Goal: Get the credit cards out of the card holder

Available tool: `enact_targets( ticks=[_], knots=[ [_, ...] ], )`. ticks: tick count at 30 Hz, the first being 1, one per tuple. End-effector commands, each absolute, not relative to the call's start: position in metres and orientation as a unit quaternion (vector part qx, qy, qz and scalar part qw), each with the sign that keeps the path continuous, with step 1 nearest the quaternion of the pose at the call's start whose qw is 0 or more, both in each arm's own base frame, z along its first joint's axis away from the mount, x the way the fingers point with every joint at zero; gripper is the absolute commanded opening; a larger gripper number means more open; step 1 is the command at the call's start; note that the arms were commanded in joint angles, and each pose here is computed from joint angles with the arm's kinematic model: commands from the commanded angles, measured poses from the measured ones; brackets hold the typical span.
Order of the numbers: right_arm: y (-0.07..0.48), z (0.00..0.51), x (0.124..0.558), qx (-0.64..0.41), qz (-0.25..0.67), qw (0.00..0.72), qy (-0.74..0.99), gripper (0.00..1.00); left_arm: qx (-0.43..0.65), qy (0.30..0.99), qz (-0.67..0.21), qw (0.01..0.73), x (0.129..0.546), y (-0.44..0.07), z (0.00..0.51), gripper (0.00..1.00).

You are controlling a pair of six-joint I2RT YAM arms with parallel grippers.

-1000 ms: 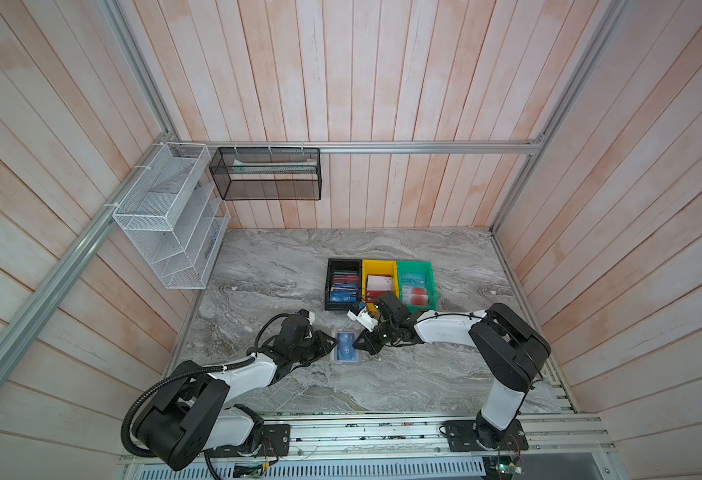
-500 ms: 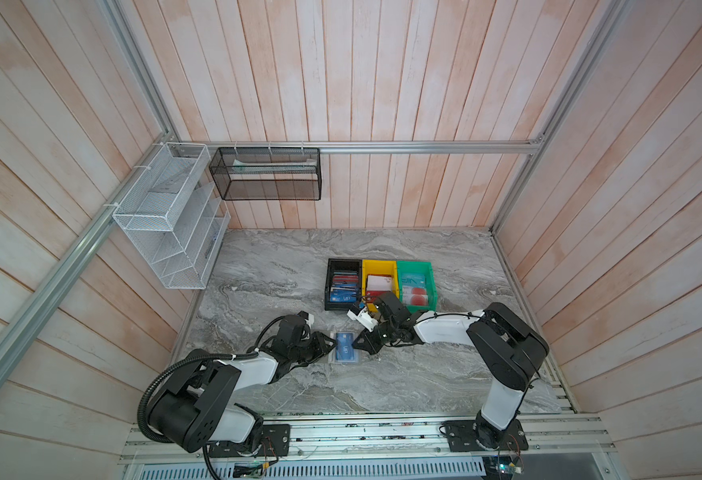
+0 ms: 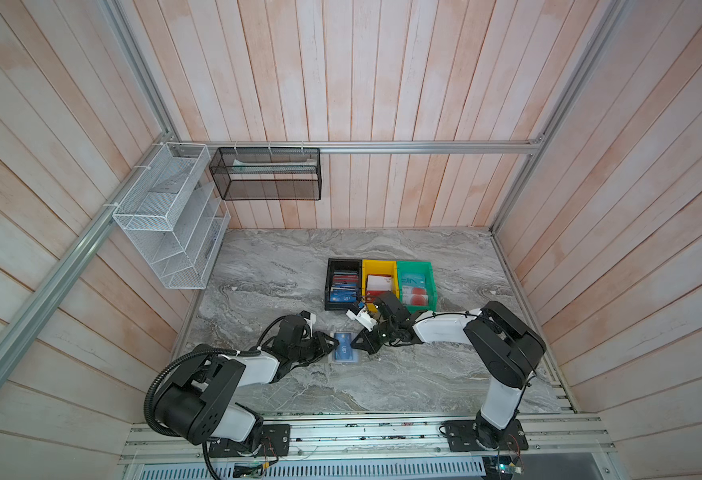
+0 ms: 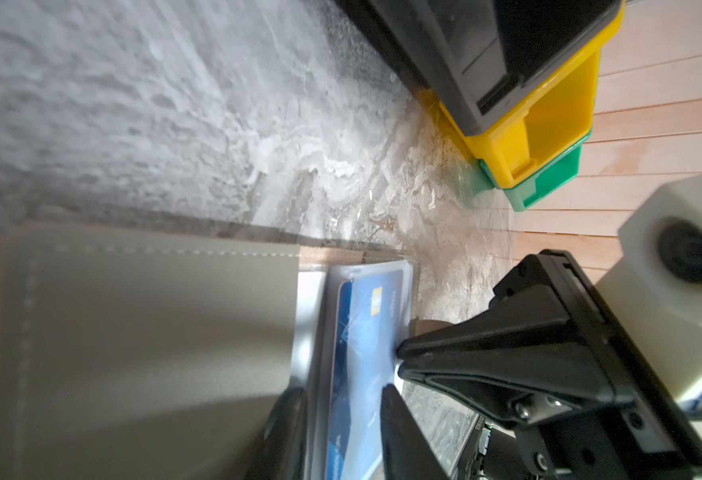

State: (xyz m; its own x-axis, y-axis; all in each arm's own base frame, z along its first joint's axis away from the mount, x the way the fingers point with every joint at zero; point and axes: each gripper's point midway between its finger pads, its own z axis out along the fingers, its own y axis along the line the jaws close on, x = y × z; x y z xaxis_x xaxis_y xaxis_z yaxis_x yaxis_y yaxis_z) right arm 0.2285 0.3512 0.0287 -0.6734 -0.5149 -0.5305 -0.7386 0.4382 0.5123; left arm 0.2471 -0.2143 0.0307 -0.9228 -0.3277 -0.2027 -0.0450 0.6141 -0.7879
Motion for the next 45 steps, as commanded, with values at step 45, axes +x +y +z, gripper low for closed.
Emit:
enact_targets(
  ticks=[45],
  knots=[
    [0.326, -0.023, 0.203, -0.356, 0.330, 0.066, 0.872, 0.11, -0.124, 0.888, -0.416, 0.152, 0.247, -0.204, 0.016, 0.14]
  ],
)
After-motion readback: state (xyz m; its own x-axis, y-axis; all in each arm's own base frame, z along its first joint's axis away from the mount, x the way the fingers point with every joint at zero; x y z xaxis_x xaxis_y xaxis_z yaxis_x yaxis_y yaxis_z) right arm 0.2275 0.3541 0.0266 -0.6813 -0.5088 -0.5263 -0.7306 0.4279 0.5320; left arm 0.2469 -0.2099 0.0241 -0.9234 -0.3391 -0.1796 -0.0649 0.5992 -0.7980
